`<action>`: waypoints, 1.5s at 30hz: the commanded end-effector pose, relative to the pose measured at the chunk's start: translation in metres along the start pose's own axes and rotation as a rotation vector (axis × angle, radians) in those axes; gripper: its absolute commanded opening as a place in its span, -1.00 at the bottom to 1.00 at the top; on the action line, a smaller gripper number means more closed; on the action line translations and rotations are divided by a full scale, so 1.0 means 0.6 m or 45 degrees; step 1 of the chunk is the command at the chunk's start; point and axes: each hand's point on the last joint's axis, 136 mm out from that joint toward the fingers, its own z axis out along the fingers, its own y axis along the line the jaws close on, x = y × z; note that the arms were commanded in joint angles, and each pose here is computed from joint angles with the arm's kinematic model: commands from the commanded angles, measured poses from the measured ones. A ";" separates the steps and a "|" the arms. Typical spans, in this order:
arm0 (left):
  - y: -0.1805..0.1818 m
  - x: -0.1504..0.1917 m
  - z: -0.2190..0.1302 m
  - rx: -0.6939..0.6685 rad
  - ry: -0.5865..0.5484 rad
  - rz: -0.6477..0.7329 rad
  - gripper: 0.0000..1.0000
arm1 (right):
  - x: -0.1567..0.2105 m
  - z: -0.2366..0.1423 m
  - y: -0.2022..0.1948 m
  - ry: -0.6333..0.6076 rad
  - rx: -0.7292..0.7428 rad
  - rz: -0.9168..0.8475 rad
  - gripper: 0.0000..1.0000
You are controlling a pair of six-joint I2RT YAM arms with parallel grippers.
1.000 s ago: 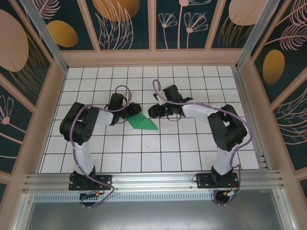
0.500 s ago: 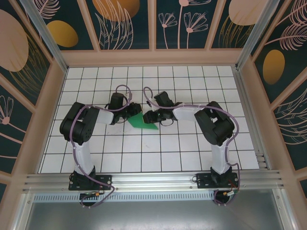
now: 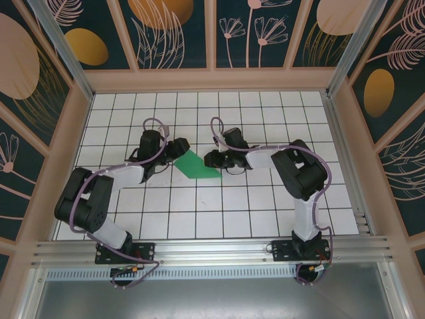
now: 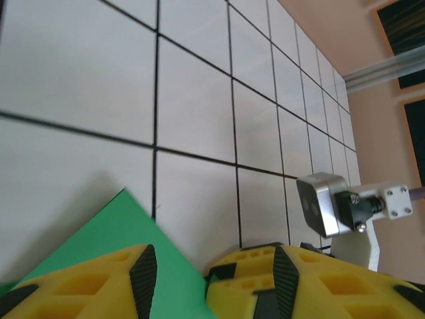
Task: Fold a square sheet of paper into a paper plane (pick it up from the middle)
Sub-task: Turn over the paper at the center of the table, then fold the wing for the fifth time at the center of the table.
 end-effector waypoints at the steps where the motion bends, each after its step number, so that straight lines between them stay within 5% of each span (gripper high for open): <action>1: 0.043 0.041 -0.021 -0.111 0.050 -0.148 0.05 | 0.022 0.006 -0.020 0.032 0.060 0.057 -0.47; 11: 0.060 0.113 -0.052 -0.089 0.136 -0.296 0.03 | 0.032 0.013 -0.029 0.040 0.082 0.234 -0.79; 22: 0.035 0.135 -0.022 0.041 0.182 -0.479 -0.03 | 0.043 0.013 -0.020 0.036 -0.042 0.505 -0.80; 45: 0.049 0.134 0.001 -0.041 0.175 -0.574 -0.12 | 0.053 0.011 -0.027 0.037 -0.132 0.658 -0.85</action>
